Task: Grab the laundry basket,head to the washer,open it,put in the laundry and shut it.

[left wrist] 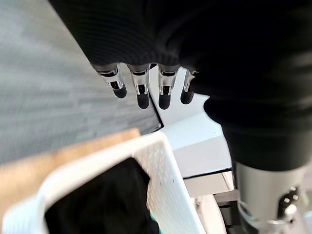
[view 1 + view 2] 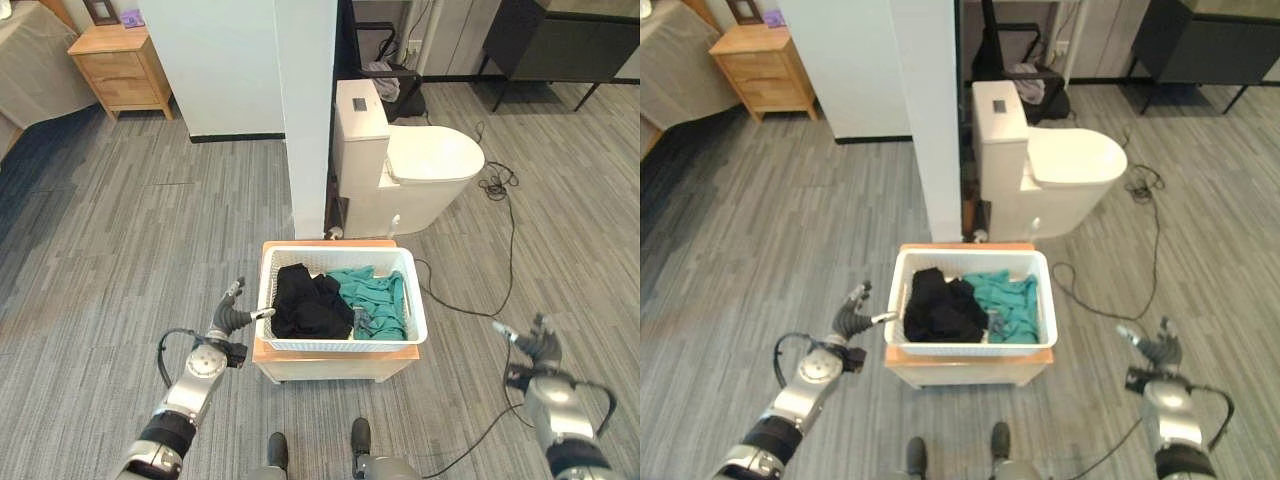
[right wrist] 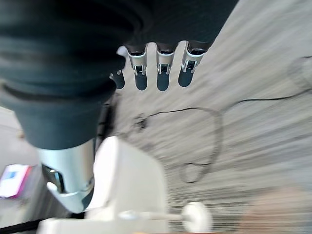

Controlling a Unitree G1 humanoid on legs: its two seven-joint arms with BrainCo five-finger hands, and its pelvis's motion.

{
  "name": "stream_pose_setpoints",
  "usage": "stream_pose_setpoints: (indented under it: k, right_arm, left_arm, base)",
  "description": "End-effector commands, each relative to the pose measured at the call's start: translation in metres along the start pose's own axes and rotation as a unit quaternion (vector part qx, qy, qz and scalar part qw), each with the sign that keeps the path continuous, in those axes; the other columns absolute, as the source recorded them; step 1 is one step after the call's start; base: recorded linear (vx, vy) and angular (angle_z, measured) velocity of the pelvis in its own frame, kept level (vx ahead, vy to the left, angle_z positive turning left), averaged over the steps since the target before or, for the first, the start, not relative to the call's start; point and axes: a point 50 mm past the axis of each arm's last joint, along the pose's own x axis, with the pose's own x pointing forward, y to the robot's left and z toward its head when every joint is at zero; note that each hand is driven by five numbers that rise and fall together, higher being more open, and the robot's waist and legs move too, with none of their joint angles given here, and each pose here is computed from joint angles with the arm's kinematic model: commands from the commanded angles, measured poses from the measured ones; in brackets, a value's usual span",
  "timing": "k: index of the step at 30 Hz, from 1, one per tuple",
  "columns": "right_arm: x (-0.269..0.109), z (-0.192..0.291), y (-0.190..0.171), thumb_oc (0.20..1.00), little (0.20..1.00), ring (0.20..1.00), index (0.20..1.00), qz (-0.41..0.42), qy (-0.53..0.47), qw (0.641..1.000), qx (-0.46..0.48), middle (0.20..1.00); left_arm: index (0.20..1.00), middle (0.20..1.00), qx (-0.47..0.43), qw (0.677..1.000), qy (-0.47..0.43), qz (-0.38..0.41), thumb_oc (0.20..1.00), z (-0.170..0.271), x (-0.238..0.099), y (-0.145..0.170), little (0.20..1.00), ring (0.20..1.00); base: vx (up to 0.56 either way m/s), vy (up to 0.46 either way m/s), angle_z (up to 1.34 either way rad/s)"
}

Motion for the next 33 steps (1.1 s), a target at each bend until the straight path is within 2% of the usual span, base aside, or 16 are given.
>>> stream_pose_setpoints:
  k: [1, 5, 8, 9, 10, 14, 17, 22, 25, 26, 28, 33]
  right_arm:
    - [0.023, 0.074, 0.004, 1.0, 1.0, 1.0, 1.0, 0.005, -0.11, 0.994, -0.021, 1.0]
    - [0.036, 0.138, 0.035, 1.0, 1.0, 1.0, 1.0, 0.056, -0.161, 0.985, -0.009, 1.0]
    - [0.042, 0.17, 0.069, 1.0, 1.0, 1.0, 1.0, 0.107, -0.151, 0.983, -0.022, 1.0]
    - [0.042, 0.171, 0.069, 1.0, 1.0, 1.0, 1.0, 0.106, -0.152, 0.982, -0.022, 1.0]
    - [0.043, 0.187, 0.083, 1.0, 1.0, 1.0, 1.0, 0.126, -0.146, 0.981, -0.006, 1.0]
    - [0.044, 0.2, 0.094, 1.0, 1.0, 1.0, 1.0, 0.148, -0.119, 0.978, 0.086, 1.0]
    - [0.046, 0.206, 0.086, 1.0, 1.0, 1.0, 1.0, 0.139, -0.123, 0.977, 0.102, 1.0]
    - [0.051, 0.203, 0.066, 1.0, 1.0, 1.0, 1.0, 0.109, -0.129, 0.98, 0.109, 1.0]
    - [0.051, 0.204, 0.048, 1.0, 1.0, 1.0, 1.0, 0.082, -0.155, 0.979, 0.102, 1.0]
    - [0.047, 0.205, 0.027, 1.0, 1.0, 1.0, 1.0, 0.054, -0.197, 0.975, 0.087, 1.0]
    - [0.04, 0.204, 0.01, 1.0, 1.0, 1.0, 1.0, 0.034, -0.232, 0.969, 0.082, 1.0]
    - [0.037, 0.201, -0.001, 1.0, 1.0, 1.0, 1.0, 0.012, -0.247, 0.968, 0.047, 1.0]
  left_arm:
    - [1.0, 1.0, 0.07, 0.994, -0.065, 0.054, 1.0, 0.052, 0.034, 0.02, 1.0, 1.0]
    - [1.0, 1.0, 0.091, 0.989, -0.08, 0.087, 1.0, 0.088, 0.057, 0.039, 1.0, 1.0]
    - [1.0, 1.0, 0.093, 0.992, -0.009, 0.086, 1.0, 0.082, 0.073, 0.041, 1.0, 1.0]
    - [1.0, 1.0, 0.092, 0.992, -0.011, 0.087, 1.0, 0.084, 0.074, 0.041, 1.0, 1.0]
    - [1.0, 1.0, 0.098, 0.989, 0.027, 0.106, 1.0, 0.088, 0.081, 0.055, 1.0, 1.0]
    - [1.0, 1.0, 0.095, 0.984, 0.026, 0.152, 1.0, 0.12, 0.088, 0.088, 1.0, 1.0]
    - [1.0, 1.0, 0.087, 0.981, 0.004, 0.171, 1.0, 0.142, 0.089, 0.103, 1.0, 1.0]
    - [1.0, 1.0, 0.079, 0.982, -0.008, 0.172, 1.0, 0.149, 0.089, 0.105, 1.0, 1.0]
    - [1.0, 1.0, 0.087, 0.98, -0.024, 0.177, 1.0, 0.155, 0.089, 0.106, 1.0, 1.0]
    - [1.0, 1.0, 0.095, 0.979, -0.039, 0.178, 1.0, 0.156, 0.088, 0.106, 1.0, 1.0]
    - [1.0, 1.0, 0.081, 0.982, -0.052, 0.163, 1.0, 0.154, 0.088, 0.097, 1.0, 1.0]
    - [1.0, 1.0, 0.084, 0.986, -0.039, 0.141, 1.0, 0.146, 0.089, 0.084, 1.0, 1.0]
  base:
    - [-0.13, -0.002, -0.01]
    - [-0.19, -0.012, 0.03]
    - [-0.15, -0.026, 0.07]
    - [-0.11, -0.025, 0.14]
    - [-0.09, -0.021, 0.16]
    - [-0.07, -0.03, 0.1]
    - [-0.03, -0.021, 0.12]
    - [0.0, -0.003, 0.04]
    - [0.04, 0.028, 0.02]
    - [0.03, 0.032, 0.01]
    - [0.03, 0.043, 0.02]
    - [0.02, 0.031, -0.03]
